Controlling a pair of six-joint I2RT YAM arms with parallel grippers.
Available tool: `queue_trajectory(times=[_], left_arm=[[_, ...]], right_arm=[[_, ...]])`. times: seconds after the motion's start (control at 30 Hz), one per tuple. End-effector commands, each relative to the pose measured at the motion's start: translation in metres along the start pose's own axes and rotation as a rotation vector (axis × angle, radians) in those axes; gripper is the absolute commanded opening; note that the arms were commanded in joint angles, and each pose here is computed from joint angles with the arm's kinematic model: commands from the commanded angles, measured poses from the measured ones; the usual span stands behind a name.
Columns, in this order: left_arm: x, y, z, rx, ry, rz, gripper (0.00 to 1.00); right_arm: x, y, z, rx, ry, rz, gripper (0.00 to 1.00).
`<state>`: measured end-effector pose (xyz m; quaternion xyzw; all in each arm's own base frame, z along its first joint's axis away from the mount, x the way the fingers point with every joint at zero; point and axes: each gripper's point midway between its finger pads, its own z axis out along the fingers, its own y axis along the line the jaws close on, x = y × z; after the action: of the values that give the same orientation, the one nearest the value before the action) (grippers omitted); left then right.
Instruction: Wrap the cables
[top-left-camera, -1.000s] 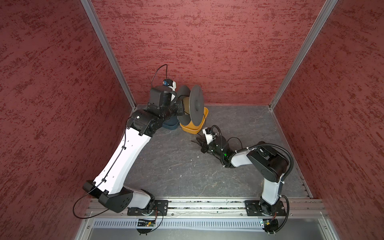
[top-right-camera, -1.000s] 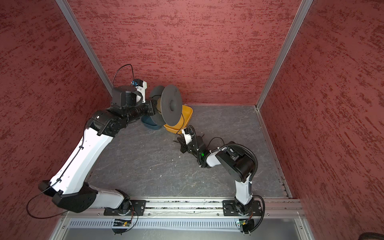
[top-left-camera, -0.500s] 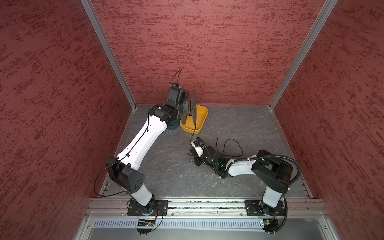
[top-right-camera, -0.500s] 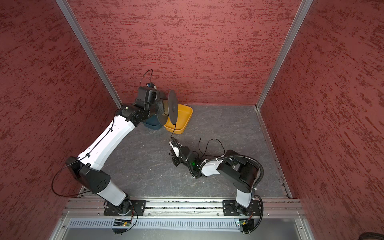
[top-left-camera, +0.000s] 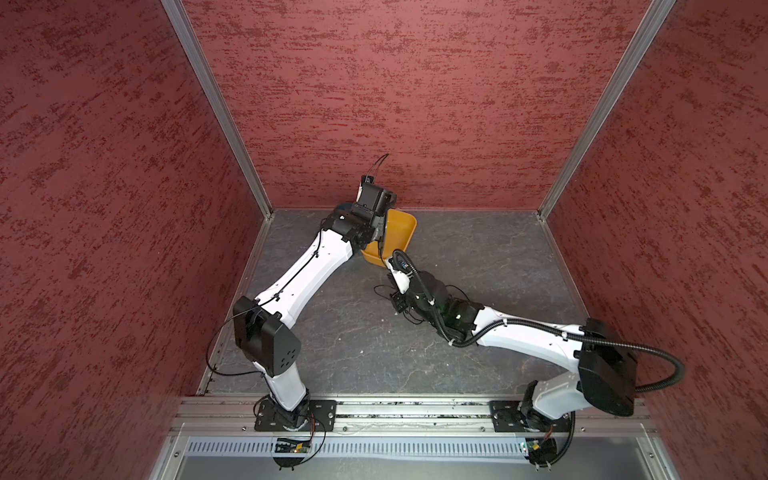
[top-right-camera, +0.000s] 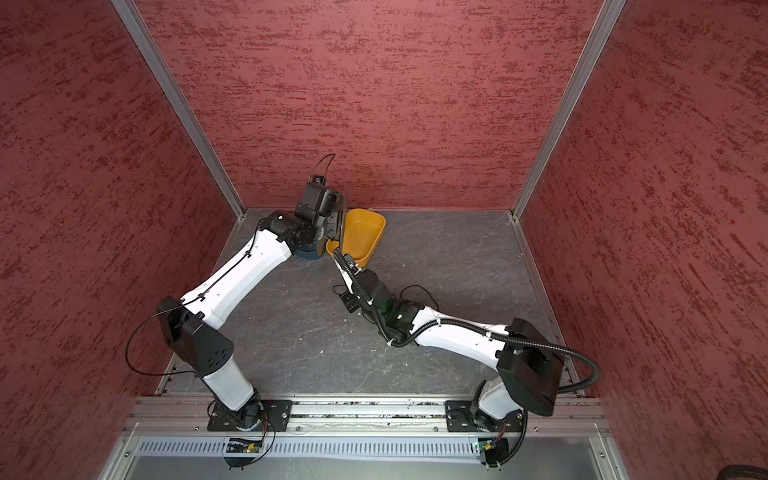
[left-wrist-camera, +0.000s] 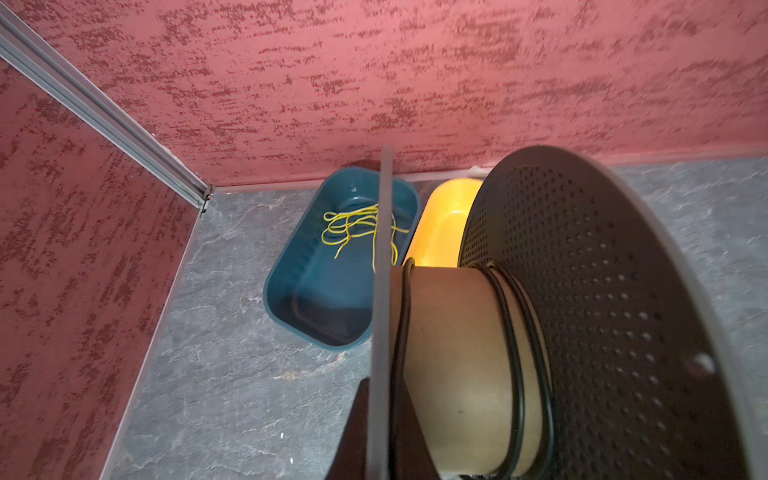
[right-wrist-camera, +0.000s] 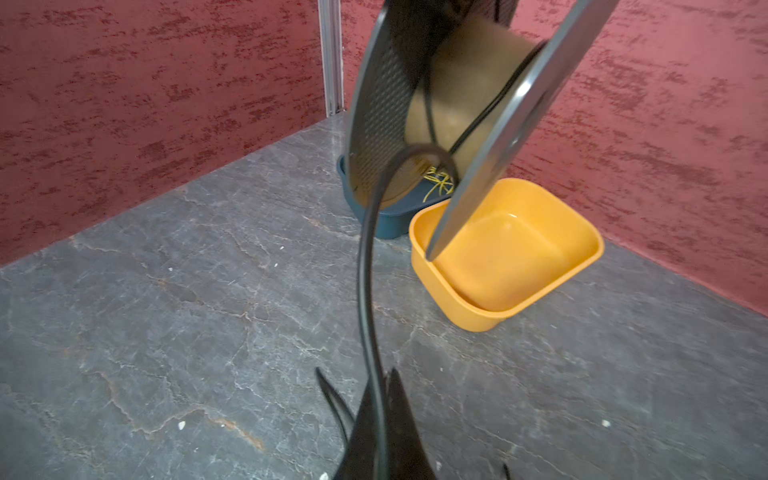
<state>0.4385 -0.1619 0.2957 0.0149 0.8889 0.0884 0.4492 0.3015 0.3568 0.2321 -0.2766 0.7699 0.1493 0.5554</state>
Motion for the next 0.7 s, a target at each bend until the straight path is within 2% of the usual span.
queue_trajectory(times=[0.0,0.33,0.67], left_arm=[[-0.010,0.006,-0.020,-0.015,-0.064,0.008,0.00],[0.013,-0.004,-0.039,0.054,-0.042,0.075,0.00],[0.022,-0.020,-0.064,0.154,-0.062,0.188,0.00]], right_arm=[[-0.013,-0.036,-0.010,0.163,0.029,-0.072,0.00],[-0.051,-0.093,-0.016,0.337,-0.020,-0.050,0.00],[-0.067,-0.140,-0.002,0.376,-0.003,-0.028,0.00]])
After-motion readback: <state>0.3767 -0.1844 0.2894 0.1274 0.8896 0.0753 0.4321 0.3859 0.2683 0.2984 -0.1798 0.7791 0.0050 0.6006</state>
